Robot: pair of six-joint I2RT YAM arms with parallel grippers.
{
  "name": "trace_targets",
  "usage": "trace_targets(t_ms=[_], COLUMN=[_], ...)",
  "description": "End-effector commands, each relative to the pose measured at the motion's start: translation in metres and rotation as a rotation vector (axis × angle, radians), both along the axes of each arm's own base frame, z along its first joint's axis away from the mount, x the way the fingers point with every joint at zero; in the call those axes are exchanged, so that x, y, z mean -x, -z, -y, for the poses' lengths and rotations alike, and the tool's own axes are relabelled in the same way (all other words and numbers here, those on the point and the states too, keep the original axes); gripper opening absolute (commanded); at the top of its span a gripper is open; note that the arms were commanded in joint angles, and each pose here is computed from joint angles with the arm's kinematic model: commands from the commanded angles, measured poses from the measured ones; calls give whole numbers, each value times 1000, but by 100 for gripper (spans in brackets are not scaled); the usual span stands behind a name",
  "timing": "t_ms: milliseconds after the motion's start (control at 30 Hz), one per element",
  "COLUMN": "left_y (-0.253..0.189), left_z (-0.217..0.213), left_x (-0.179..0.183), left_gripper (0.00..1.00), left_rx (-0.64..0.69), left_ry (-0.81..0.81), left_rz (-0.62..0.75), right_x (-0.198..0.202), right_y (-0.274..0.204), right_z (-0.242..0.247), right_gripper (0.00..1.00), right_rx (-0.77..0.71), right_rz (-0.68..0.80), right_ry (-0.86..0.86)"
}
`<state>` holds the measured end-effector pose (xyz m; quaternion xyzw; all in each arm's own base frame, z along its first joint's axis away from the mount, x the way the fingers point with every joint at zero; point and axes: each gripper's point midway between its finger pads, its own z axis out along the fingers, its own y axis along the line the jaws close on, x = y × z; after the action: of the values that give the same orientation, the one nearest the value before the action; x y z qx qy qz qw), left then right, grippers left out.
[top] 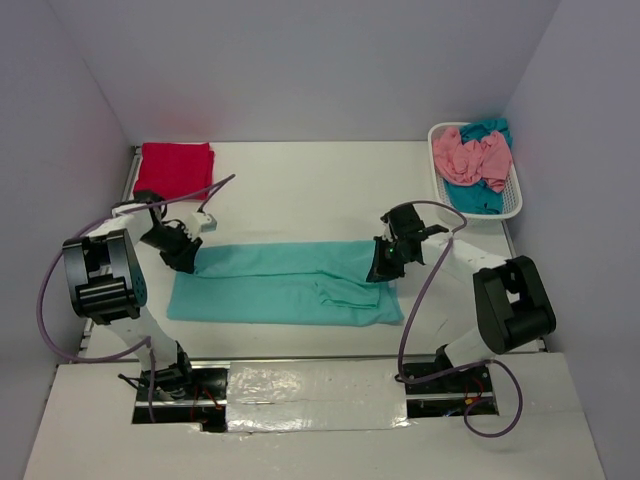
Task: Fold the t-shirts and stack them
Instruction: Fold the other side of the tshirt into a rectangle
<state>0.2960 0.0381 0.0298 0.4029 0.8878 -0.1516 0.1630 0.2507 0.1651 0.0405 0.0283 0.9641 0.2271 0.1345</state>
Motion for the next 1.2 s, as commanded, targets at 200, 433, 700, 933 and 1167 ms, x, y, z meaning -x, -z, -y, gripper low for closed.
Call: trace_targets(t_ms=[200, 433, 700, 933, 1167], left_y=[-56, -60, -84, -34, -7], left_z=[-28, -62, 1, 13, 2], left_x=[-29, -38, -40, -46, 4], left_gripper=[59, 47, 51, 57, 22], left_rx=[80, -46, 95, -88, -158], left_ry=[-107, -122, -38, -83, -8], left_rz=[77, 82, 142, 171, -12], right_x=[-11, -14, -10, -11, -14], right_y=[-1, -2, 1, 2, 1], right_z=[-3, -8, -3, -5, -4], right_gripper=[0, 0, 0, 0, 0], right_rx=[13, -6, 17, 10, 16], right_rz=[19, 14, 10, 7, 13], right_ry=[-14, -17, -17, -19, -20])
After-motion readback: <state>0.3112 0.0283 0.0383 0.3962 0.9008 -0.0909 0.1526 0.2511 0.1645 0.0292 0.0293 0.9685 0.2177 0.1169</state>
